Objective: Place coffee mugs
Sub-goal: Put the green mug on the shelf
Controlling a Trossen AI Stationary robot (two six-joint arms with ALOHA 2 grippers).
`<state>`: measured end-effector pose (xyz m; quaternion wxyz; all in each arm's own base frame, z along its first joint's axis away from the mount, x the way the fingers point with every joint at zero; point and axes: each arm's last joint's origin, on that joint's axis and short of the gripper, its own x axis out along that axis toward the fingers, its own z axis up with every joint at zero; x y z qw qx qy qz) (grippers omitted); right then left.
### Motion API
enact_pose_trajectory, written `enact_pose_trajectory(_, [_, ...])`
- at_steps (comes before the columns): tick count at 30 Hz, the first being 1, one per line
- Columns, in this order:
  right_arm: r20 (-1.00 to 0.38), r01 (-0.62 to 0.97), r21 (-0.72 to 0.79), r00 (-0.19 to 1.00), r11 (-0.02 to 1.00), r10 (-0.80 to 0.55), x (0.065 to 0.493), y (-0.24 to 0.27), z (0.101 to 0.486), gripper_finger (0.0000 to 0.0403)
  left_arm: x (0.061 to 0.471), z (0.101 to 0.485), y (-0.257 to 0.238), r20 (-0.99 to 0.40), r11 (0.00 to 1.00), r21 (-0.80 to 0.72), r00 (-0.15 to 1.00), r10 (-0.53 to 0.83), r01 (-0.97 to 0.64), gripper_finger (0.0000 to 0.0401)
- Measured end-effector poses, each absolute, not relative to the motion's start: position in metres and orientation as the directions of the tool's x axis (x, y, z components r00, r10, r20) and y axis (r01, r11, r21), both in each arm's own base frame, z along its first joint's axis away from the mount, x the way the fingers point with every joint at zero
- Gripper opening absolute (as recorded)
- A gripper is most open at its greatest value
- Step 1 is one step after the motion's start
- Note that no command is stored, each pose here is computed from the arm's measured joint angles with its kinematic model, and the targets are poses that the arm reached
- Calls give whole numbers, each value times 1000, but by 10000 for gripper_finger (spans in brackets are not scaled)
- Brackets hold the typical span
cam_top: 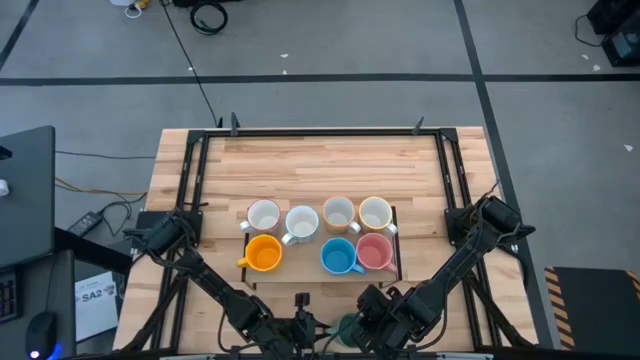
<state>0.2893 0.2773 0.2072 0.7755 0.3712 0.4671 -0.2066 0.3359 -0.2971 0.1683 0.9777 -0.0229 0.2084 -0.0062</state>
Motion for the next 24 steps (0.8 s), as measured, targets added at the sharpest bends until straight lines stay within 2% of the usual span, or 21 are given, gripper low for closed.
enact_pose_trajectory(24, [-871,601,404,483,689,89,260,299,219,138,334,172,-300,-383,994,-107,924,-17,-26,60])
